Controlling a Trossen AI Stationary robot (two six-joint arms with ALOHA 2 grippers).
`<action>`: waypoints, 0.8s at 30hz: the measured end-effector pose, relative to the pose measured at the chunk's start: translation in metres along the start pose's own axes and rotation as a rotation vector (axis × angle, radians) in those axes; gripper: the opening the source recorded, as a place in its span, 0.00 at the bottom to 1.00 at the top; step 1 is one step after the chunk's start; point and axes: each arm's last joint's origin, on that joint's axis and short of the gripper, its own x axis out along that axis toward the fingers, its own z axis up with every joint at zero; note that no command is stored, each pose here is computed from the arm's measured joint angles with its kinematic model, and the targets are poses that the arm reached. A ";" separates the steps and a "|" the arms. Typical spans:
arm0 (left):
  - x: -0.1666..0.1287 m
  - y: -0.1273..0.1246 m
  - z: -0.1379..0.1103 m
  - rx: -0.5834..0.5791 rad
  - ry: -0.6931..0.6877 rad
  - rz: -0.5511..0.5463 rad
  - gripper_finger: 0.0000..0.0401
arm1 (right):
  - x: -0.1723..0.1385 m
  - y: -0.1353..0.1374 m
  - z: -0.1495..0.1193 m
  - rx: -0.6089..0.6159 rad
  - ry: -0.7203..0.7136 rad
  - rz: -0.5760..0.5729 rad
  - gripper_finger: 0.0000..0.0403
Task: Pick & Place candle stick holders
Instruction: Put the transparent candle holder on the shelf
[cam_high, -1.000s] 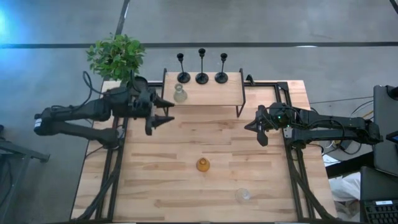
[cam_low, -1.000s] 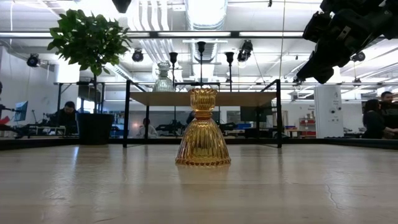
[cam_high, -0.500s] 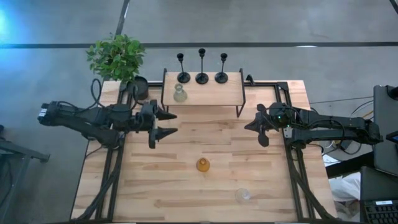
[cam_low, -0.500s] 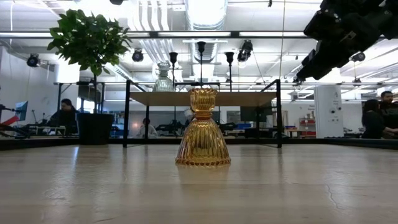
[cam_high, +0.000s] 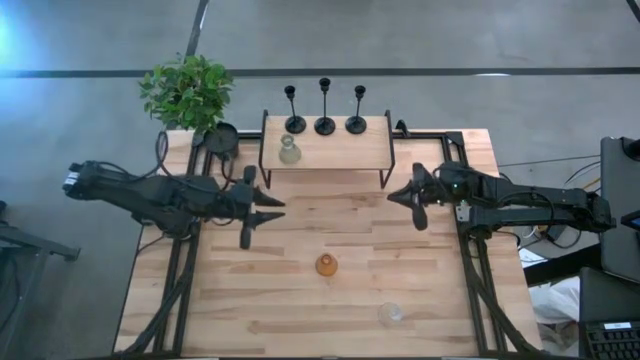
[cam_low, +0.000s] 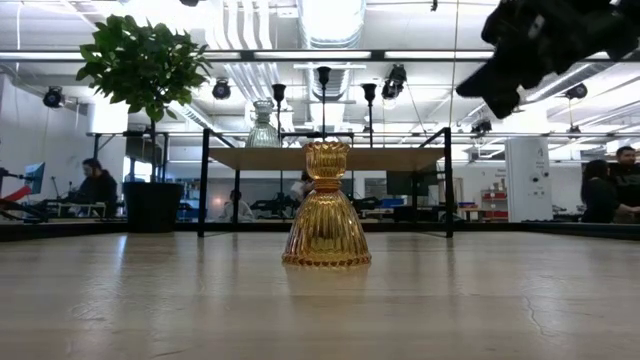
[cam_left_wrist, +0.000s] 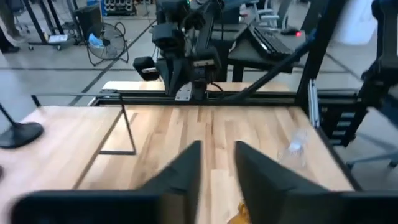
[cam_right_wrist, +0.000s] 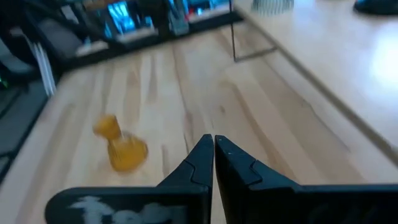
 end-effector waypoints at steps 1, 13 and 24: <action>-0.005 0.001 0.000 0.017 0.001 0.000 0.18 | 0.000 0.000 0.002 0.002 -0.022 0.005 0.03; -0.041 0.015 -0.072 0.051 -0.176 0.024 0.01 | -0.002 0.004 0.019 -0.036 -0.201 0.024 0.03; -0.043 0.022 -0.148 0.123 -0.175 0.011 0.00 | 0.002 0.003 0.018 0.102 -0.181 0.024 0.03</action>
